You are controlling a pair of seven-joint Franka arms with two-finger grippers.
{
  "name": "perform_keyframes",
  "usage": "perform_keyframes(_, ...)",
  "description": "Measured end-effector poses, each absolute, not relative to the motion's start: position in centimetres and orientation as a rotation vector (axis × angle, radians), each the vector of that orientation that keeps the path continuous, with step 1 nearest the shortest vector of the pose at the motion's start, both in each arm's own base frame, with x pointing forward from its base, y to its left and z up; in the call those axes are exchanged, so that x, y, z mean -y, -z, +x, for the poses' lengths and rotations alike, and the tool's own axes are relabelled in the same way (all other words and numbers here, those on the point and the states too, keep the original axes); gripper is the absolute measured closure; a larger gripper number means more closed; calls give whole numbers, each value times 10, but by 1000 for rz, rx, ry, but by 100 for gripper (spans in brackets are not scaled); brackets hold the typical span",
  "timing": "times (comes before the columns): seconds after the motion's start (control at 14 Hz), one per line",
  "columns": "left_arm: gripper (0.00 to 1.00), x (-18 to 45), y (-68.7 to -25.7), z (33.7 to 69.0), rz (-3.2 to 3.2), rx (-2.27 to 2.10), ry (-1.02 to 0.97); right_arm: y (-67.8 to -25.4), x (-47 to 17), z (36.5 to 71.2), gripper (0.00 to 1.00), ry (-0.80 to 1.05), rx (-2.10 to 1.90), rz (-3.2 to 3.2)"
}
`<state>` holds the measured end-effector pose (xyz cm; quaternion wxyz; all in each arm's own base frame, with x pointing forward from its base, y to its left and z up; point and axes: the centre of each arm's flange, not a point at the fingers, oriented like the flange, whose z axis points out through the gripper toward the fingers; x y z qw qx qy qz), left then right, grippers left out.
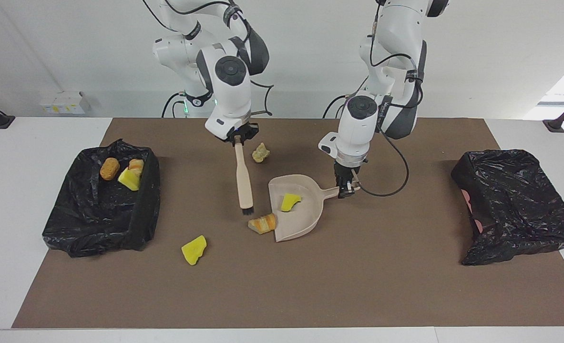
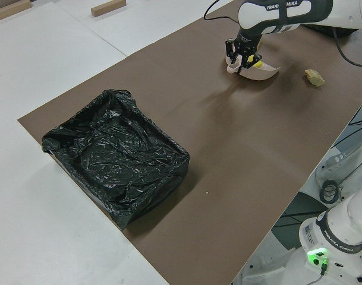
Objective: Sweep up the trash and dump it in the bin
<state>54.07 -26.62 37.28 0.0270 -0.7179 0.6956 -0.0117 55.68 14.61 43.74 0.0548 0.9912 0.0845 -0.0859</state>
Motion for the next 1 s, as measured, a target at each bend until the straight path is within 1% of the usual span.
perform_keyframes(0.36,69,286,-373,529,-2333,-2032,33,-410,-87,609,74,246,-276,2858)
perform_keyframes(0.57,69,300,-373,521,-2370,-1991,36,-393,-47,630,74,260,-253,2798)
perform_keyframes(0.71,69,301,-372,520,-2393,-1964,34,-379,-28,638,74,289,-241,2791)
perform_keyframes(0.85,69,302,-372,519,-2407,-1948,30,-361,-32,641,74,309,-263,2797)
perform_keyframes(1.0,69,308,-372,514,-2418,-1936,18,-353,-51,641,74,307,-303,2815)
